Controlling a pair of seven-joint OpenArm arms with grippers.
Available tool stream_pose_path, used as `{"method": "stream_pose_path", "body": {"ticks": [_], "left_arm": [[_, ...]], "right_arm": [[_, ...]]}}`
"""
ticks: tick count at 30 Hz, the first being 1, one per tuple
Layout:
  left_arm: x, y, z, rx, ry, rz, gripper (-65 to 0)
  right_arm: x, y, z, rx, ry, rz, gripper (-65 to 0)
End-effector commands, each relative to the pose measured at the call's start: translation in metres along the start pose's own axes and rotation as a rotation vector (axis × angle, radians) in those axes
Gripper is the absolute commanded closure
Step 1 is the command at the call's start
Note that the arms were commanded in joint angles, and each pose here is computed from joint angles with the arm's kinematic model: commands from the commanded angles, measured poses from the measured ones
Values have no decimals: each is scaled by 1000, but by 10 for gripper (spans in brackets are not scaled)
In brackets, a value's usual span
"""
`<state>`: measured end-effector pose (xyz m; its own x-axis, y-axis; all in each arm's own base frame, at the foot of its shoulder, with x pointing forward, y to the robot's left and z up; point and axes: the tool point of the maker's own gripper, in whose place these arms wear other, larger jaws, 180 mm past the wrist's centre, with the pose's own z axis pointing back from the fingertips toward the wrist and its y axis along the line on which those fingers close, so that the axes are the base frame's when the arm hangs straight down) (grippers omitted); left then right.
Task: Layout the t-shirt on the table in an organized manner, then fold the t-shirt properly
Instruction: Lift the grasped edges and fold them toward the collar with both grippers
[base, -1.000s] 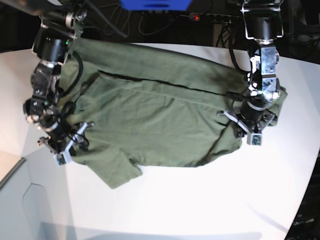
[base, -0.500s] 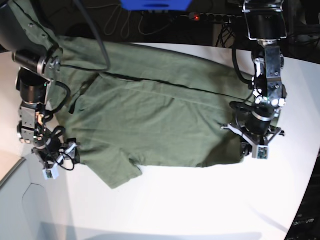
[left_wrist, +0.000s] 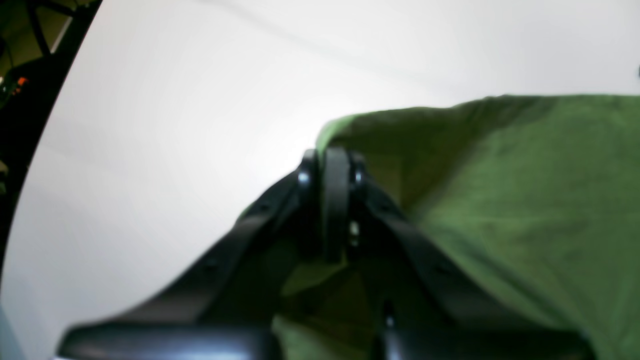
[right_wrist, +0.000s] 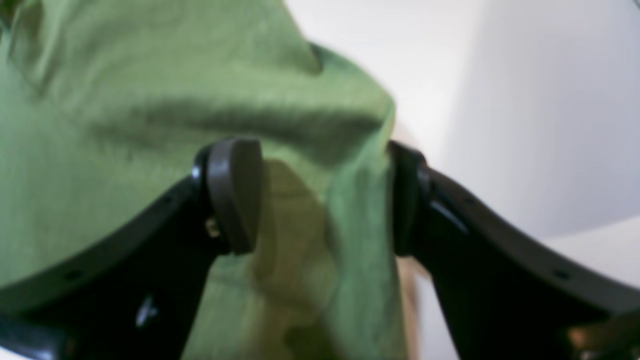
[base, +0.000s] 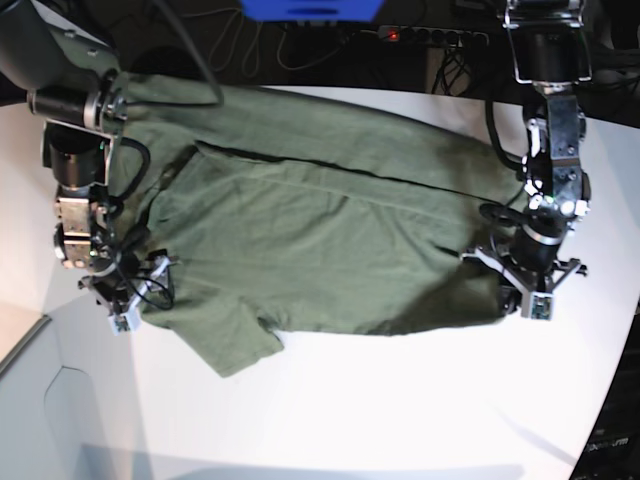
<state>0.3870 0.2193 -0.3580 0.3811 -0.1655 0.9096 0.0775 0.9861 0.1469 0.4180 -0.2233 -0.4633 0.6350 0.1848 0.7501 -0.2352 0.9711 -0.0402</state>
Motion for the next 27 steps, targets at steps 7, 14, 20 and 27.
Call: {"method": "stream_pose_path", "body": {"ticks": [7,14,20,27], "left_arm": [[26,19,0,28,-66,-47,-13],[31,23,2,34,-83,-52,-12],[47,22,6,35,-126,-64,-10],[43,21,7,34,-117,-64,-10]], "right_arm": [[30,-6,-1,-16,-73,-2,-154],[36,-8,0,-20,-88,-3,0],[66,-14,20,-68,-194,65,0],[67,12,62,-94,-299,159,0]]}}
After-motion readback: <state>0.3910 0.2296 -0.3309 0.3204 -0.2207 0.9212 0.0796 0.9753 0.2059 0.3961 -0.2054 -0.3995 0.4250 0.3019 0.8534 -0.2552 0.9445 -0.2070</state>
